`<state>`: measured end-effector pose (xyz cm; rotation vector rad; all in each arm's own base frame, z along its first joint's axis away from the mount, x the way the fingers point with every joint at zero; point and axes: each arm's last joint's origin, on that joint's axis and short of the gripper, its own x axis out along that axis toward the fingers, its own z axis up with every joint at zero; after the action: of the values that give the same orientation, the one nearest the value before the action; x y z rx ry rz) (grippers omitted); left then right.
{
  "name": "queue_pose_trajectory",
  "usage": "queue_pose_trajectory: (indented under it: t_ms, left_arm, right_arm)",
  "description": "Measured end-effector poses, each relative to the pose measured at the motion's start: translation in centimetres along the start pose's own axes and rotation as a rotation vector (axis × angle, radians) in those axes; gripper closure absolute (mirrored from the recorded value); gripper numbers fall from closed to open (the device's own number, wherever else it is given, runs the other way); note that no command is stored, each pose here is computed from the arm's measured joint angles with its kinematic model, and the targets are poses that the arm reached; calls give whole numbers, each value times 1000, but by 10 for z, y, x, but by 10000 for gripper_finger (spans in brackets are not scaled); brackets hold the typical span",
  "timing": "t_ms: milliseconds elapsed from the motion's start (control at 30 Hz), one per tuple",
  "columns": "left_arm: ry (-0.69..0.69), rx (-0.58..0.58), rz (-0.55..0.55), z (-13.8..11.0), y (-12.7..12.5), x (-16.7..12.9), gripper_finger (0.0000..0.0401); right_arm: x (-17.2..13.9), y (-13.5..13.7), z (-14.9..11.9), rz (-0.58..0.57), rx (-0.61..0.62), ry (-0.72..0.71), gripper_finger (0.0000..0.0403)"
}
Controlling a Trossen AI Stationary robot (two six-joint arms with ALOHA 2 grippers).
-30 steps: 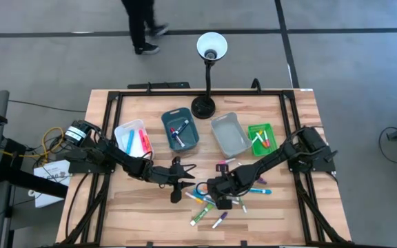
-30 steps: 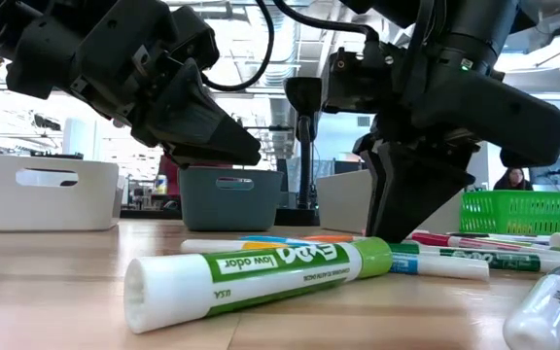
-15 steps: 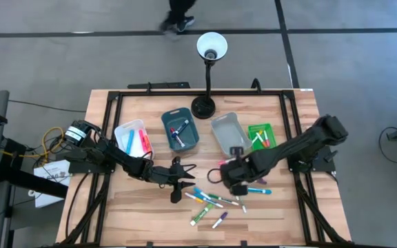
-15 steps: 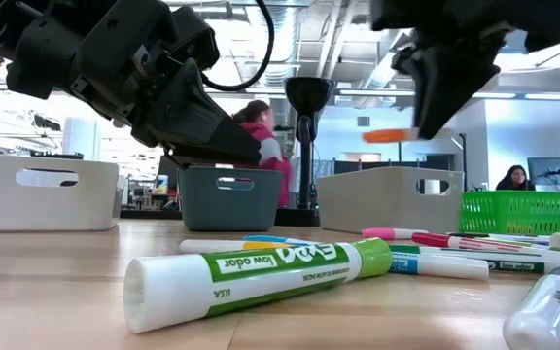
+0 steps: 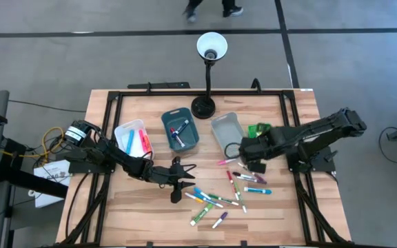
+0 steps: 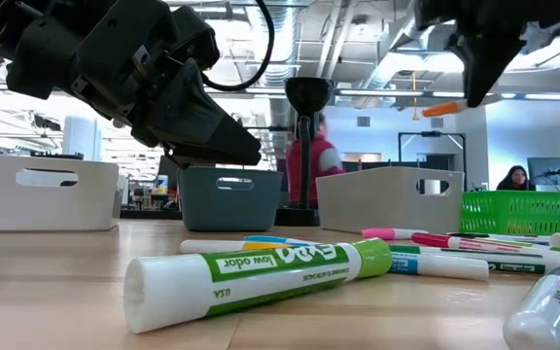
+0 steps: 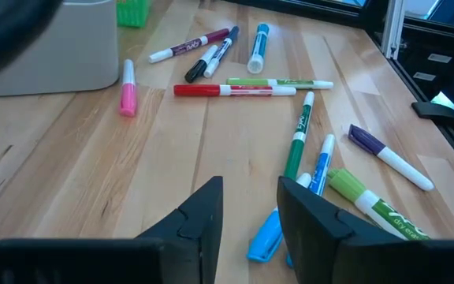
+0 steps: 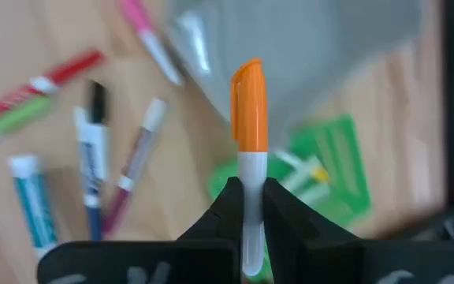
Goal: Pick & Place Markers
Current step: Put the orange highlighter pen into the green bin
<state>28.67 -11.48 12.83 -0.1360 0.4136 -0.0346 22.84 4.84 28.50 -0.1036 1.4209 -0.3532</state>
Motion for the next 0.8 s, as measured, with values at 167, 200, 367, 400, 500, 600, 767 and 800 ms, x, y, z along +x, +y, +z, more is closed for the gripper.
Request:
queue_pose_trajectory:
  t_ms: [167,200,367,400,500,600,767,800]
  left_arm:
    - [0,-2,0,0,0,0,284]
    - [0,-2,0,0,0,0,284]
    - [0,-3,0,0,0,0,284]
    - [0,-3,0,0,0,0,284]
    - [0,-3,0,0,0,0,284]
    - [0,-3,0,0,0,0,284]
    - [0,-3,0,0,0,0,284]
    - [0,-3,0,0,0,0,284]
  right_arm:
    - [13,-16,-17,-36,97,56,387]
    - [19,-19,-21,-43,108,67,387]
    - [44,-29,-40,-47,159,120,386]
    - [48,-31,-43,-44,173,117,386]
    - [60,-34,-47,-19,221,94,385]
    - [72,-37,-52,4,260,96,383]
    - [96,-39,-55,24,319,74,382]
    - [101,-39,-55,22,329,74,382]
